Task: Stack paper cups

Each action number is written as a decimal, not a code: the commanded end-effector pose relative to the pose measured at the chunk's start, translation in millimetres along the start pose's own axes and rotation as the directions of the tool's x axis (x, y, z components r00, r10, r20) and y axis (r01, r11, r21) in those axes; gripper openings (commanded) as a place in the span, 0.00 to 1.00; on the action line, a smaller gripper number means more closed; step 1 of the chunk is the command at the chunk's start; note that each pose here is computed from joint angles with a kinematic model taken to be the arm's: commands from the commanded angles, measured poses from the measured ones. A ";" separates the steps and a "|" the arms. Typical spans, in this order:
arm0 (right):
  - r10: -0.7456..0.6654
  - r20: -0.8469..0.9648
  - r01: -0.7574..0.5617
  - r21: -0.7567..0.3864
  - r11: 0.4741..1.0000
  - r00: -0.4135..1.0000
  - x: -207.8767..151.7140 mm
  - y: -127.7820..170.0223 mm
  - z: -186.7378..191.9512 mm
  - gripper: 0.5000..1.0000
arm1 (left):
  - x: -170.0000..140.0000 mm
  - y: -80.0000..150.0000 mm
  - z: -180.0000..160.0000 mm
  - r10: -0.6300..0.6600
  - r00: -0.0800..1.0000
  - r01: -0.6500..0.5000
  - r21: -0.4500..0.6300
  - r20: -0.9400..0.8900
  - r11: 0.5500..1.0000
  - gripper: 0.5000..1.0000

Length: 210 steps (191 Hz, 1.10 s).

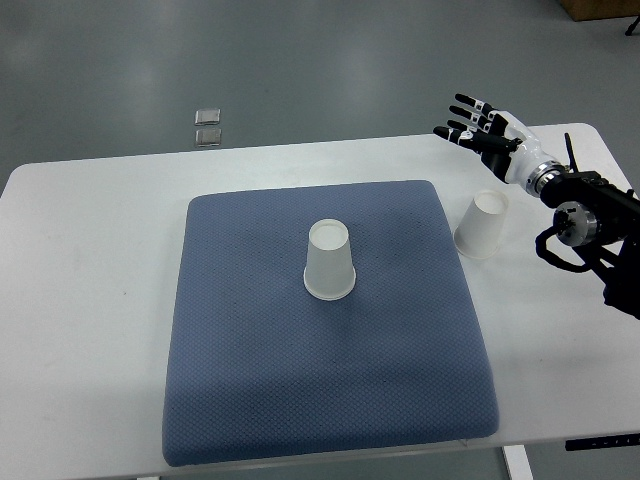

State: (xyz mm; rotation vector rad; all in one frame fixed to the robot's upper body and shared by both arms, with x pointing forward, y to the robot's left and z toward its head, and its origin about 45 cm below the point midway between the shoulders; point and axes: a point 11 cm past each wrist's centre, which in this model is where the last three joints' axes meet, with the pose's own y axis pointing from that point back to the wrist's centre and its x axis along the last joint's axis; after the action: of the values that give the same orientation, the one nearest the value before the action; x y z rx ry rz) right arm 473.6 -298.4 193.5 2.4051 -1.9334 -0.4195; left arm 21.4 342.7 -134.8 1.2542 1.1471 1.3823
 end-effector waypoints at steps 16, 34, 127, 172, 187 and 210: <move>-0.007 -0.003 0.007 0.002 1.000 1.000 0.3 0.2 -1.6 0.84 | 0.0 0.0 0.0 0.000 1.000 0.000 0.000 0.000 1.000 1.00; -0.018 0.000 0.018 0.002 1.000 1.000 -3.1 0.0 -1.0 0.84 | 0.0 0.0 0.0 0.000 1.000 0.000 0.000 0.000 1.000 1.00; -0.248 -0.445 0.242 -0.071 0.968 0.861 33.3 41.4 -62.0 0.83 | 0.0 0.0 0.0 0.000 1.000 0.000 0.000 0.000 1.000 1.00; -0.335 -0.780 0.278 -0.214 0.937 0.529 29.3 52.3 -60.0 0.81 | 0.0 0.0 0.0 0.000 1.000 0.000 0.000 0.000 1.000 1.00; -0.321 -0.841 0.248 -0.230 0.941 0.435 36.8 55.8 -60.9 0.81 | 0.0 0.0 0.0 0.000 1.000 0.000 0.000 0.000 1.000 1.00; -0.355 -0.891 0.231 -0.296 0.927 0.284 42.0 60.9 -57.9 0.81 | 0.0 0.0 0.0 0.000 1.000 0.000 0.000 0.000 1.000 1.00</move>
State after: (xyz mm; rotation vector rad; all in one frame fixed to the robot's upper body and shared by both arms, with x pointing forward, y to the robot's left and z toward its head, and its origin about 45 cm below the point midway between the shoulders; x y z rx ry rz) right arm 439.6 -358.9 254.7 2.1372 -0.9796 0.6712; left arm 21.4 342.7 -134.7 1.2543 1.1469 1.3823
